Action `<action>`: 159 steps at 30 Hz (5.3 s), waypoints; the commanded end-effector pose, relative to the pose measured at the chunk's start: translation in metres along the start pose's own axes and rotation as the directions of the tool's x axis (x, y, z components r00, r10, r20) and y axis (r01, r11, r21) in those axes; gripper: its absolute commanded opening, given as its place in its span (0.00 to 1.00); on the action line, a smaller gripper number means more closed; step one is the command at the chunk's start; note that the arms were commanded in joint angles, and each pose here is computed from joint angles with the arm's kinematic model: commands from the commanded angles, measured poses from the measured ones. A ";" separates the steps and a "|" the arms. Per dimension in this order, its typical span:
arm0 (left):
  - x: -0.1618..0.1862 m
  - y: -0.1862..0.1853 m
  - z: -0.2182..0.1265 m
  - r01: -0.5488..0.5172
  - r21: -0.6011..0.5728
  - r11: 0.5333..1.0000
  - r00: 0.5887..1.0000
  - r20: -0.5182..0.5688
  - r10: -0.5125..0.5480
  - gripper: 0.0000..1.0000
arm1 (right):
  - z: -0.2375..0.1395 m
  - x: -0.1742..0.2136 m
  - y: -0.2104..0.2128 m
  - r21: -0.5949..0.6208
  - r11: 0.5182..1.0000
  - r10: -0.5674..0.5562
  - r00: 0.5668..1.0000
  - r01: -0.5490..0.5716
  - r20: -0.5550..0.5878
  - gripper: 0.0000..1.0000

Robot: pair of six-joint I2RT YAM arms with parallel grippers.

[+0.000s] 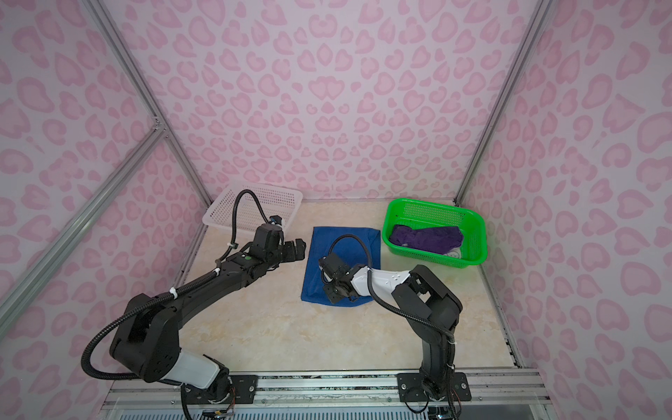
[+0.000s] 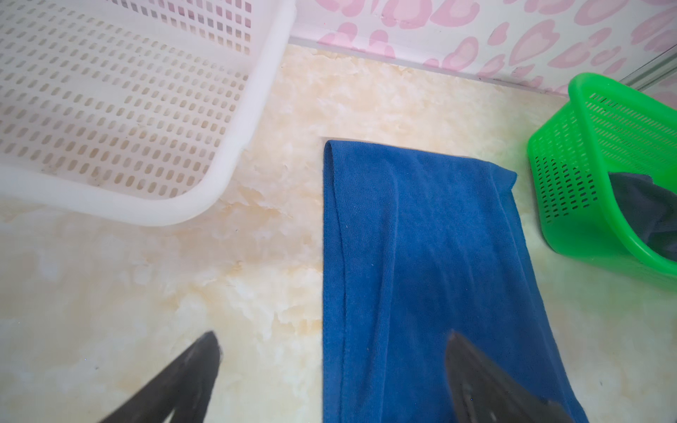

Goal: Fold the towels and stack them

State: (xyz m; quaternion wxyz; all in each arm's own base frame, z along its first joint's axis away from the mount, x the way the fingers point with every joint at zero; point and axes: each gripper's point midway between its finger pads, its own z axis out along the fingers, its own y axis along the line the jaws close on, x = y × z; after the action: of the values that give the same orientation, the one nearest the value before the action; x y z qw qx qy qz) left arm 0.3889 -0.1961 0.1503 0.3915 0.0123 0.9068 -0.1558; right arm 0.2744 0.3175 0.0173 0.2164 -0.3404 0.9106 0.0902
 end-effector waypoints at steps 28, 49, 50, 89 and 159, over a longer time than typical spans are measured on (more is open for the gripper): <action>0.015 0.041 0.070 0.019 -0.195 0.981 0.982 -0.183 -0.055 0.88 | -0.076 0.007 0.034 -0.026 0.990 -0.140 0.990 0.141 0.026 0.55; 0.039 0.058 0.117 0.076 -0.243 0.967 0.961 -0.240 -0.136 0.69 | -0.047 -0.088 -0.159 0.197 0.962 0.176 0.981 -0.189 0.082 0.53; 0.039 0.059 0.119 0.078 -0.245 0.966 0.961 -0.241 -0.139 0.67 | -0.042 -0.089 -0.162 0.198 0.960 0.187 0.979 -0.199 0.076 0.53; 0.049 0.054 0.104 0.082 -0.231 0.969 0.940 -0.304 -0.152 0.55 | 0.042 -0.075 -0.186 0.165 0.942 0.308 0.948 -0.292 -0.082 0.33; -0.047 0.002 0.098 -0.046 -0.209 0.977 0.998 -0.053 0.036 0.03 | -0.044 -0.077 -0.216 0.192 0.946 0.233 0.958 -0.263 0.165 0.00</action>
State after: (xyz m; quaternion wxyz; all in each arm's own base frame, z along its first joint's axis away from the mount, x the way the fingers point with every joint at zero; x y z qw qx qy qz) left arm 0.4811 -0.2220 0.0924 0.3276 -0.0138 0.9428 -0.0595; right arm 0.4476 0.1860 0.0787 0.2813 -0.1846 0.9410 0.0357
